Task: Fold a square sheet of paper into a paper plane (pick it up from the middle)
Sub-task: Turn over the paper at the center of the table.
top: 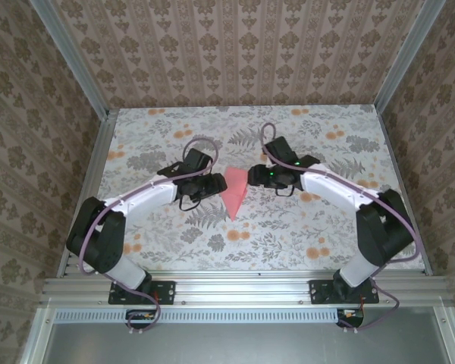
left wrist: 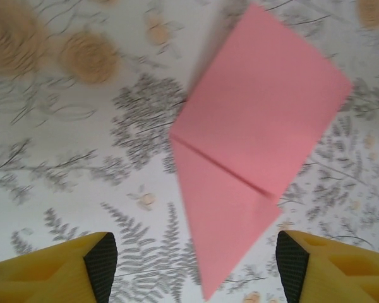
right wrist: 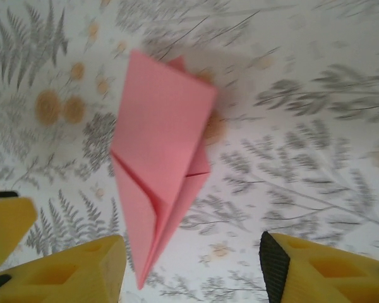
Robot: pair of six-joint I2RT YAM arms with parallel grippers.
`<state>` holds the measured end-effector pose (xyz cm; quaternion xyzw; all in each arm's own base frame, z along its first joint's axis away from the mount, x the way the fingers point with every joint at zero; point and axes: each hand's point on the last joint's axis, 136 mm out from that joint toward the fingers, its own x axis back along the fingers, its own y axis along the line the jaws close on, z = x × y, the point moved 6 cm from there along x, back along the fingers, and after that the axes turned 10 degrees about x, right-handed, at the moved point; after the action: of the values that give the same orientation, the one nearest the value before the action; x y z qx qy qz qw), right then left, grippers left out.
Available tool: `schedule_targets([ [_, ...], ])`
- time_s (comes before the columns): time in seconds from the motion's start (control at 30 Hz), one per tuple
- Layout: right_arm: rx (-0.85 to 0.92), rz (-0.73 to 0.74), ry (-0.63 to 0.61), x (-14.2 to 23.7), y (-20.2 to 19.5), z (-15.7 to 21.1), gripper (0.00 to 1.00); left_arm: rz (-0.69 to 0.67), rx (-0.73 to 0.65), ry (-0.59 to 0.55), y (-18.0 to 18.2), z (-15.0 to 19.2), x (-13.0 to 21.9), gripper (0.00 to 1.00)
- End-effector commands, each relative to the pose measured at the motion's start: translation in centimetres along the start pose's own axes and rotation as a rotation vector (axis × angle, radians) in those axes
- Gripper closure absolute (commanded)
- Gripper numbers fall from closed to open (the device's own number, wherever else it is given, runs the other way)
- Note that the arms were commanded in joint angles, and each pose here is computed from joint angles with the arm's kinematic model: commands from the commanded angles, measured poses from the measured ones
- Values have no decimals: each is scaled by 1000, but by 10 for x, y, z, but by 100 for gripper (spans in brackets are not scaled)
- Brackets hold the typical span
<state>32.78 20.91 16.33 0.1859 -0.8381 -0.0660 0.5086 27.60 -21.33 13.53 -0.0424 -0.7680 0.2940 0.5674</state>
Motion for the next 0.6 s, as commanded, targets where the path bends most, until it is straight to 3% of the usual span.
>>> schedule_targets([
  [0.0,42,-34,112,-20,15,9,39,63,84,0,3,-2,2,30],
  [0.23,155,-38,282,-48,32,20,45,54,131,20,19,-1,-7,29],
  [0.57,201,26,388,-72,24,29,51,62,140,49,19,-1,-15,28],
])
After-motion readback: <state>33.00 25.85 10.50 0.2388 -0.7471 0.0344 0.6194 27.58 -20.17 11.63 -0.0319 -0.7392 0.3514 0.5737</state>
